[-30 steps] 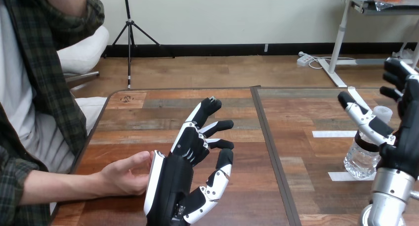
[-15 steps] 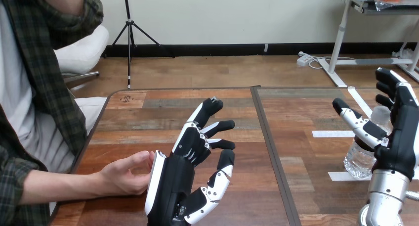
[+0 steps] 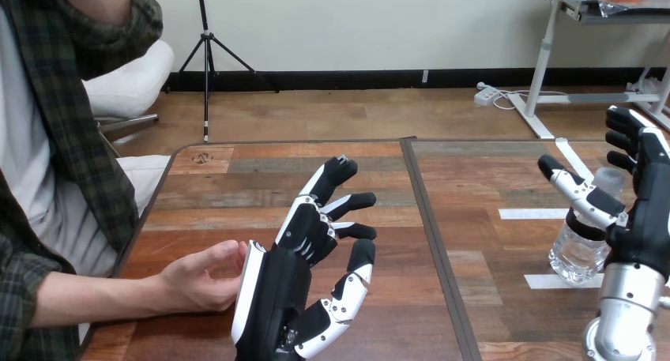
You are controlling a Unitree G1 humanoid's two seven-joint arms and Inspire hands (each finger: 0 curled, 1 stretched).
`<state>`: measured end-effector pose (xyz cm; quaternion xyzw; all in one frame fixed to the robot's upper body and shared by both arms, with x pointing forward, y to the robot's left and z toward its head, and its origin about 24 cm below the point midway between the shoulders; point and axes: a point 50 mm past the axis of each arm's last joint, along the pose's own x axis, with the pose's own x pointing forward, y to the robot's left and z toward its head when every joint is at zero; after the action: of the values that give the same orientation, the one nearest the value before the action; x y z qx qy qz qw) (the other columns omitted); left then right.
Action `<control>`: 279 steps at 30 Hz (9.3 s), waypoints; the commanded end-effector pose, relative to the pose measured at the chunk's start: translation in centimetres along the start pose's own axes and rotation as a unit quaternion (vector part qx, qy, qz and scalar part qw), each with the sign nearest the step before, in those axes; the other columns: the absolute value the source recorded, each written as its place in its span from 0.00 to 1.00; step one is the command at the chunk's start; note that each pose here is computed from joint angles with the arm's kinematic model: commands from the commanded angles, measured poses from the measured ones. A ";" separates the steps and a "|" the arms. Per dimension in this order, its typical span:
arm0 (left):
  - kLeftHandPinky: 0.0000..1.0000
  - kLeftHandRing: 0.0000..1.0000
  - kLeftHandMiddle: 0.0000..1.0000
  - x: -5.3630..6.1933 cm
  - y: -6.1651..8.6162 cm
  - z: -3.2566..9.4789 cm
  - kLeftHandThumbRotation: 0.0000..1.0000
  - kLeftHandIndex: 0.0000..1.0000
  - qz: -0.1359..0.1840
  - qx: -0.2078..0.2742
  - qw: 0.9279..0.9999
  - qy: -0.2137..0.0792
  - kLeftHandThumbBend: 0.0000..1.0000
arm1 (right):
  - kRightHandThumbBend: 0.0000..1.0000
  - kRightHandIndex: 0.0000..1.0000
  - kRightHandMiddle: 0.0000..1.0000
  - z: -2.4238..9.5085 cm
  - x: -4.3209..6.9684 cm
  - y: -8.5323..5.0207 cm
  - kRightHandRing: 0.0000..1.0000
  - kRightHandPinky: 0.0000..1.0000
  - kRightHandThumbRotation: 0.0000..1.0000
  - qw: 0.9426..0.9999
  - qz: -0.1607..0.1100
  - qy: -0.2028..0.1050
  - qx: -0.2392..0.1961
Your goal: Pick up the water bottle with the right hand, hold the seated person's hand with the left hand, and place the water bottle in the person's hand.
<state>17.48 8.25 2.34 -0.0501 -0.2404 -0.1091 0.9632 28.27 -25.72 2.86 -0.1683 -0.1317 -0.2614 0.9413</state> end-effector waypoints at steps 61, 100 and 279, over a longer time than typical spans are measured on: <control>0.60 0.76 0.89 1.2 -0.3 0.9 0.00 0.89 0.012 -0.010 0.999 -0.035 0.26 | 0.69 0.76 0.79 2.2 1.0 1.7 0.79 0.73 0.00 0.998 0.024 -0.035 0.040; 0.59 0.76 0.88 1.2 -0.5 0.9 0.00 0.89 0.013 -0.015 0.999 -0.033 0.25 | 0.62 0.79 0.81 2.6 -1.8 4.0 0.81 0.78 0.00 0.992 0.102 -0.027 0.074; 0.59 0.75 0.87 1.4 -0.7 0.9 0.00 0.90 0.013 -0.013 0.999 -0.031 0.25 | 0.60 0.89 0.92 3.4 -0.9 5.0 0.93 0.94 0.00 0.992 0.077 -0.039 0.094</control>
<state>17.61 8.21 2.24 -0.0455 -0.2312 -0.1071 0.9659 27.68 -19.91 2.09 -0.0870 -0.1414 -0.1758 0.9703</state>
